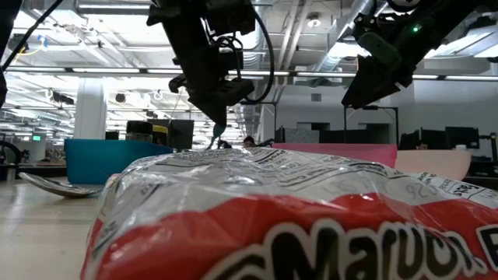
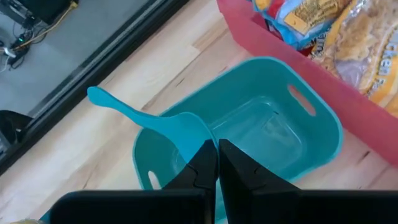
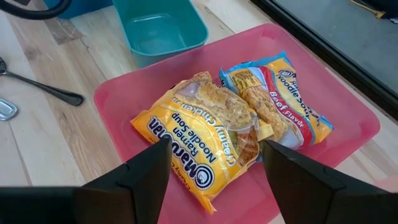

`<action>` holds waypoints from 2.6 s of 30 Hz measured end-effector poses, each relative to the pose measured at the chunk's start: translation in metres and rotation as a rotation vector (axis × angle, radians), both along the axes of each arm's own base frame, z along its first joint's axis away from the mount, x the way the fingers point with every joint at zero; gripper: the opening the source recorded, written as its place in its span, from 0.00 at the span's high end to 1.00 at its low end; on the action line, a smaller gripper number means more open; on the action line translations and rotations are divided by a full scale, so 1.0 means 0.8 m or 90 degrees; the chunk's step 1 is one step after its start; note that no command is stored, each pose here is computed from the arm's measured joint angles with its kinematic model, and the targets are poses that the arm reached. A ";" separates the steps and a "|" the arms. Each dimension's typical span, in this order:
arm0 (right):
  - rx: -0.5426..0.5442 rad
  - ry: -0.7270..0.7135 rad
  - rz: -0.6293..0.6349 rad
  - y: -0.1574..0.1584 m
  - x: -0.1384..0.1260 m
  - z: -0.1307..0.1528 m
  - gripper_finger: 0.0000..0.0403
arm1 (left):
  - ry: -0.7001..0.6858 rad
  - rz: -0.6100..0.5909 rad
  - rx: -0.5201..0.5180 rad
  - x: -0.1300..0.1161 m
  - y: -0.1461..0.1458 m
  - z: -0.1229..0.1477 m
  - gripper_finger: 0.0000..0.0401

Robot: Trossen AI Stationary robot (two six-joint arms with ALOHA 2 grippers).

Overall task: Pick & Place Food Item
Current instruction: Put the blue baby spoon into the green bin

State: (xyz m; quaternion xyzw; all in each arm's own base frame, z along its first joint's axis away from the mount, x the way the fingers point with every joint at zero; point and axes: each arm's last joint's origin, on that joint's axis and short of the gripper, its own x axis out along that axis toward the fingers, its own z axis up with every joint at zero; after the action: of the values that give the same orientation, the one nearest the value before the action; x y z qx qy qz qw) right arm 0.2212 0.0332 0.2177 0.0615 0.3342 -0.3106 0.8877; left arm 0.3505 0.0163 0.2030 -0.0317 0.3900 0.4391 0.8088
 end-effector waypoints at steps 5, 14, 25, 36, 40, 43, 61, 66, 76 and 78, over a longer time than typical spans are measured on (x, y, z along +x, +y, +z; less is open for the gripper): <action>0.000 -0.001 0.000 0.000 0.000 0.000 0.39 | -0.003 -0.007 -0.001 0.001 -0.005 0.000 1.00; 0.000 0.001 0.000 0.000 0.000 0.000 0.39 | 0.022 -0.059 0.008 0.001 -0.022 0.000 1.00; -0.001 0.003 0.000 0.000 0.000 0.000 0.39 | 0.151 -0.214 0.080 0.000 -0.044 0.001 1.00; 0.004 -0.001 -0.043 -0.017 0.002 0.000 0.39 | 0.285 -0.398 0.178 -0.009 -0.088 0.004 1.00; 0.022 -0.002 -0.083 -0.039 0.004 -0.001 0.39 | 0.321 -0.425 0.224 -0.015 -0.101 0.001 1.00; 0.043 -0.004 -0.115 -0.060 0.003 0.000 0.39 | 0.349 -0.435 0.269 -0.019 -0.108 -0.003 1.00; 0.377 -0.259 0.052 -0.170 0.002 0.033 0.39 | 0.381 -0.499 0.434 -0.030 -0.131 -0.028 1.00; 0.463 -0.338 0.129 -0.175 0.007 0.045 0.39 | 0.388 -0.592 0.453 -0.026 -0.138 -0.029 1.00; 0.516 -0.321 0.130 -0.170 0.007 0.041 0.39 | 0.381 -0.589 0.510 -0.019 -0.140 -0.021 1.00; 0.521 -0.322 0.123 -0.170 0.007 0.041 0.39 | 0.370 -0.586 0.512 -0.017 -0.141 -0.019 1.00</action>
State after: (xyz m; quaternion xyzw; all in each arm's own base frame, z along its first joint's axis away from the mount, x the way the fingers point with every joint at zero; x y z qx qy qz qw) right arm 0.2268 -0.1026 0.2508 0.4477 0.2068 -0.0451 0.8687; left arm 0.3366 -0.0962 0.1875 0.5603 0.3717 0.1516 0.7245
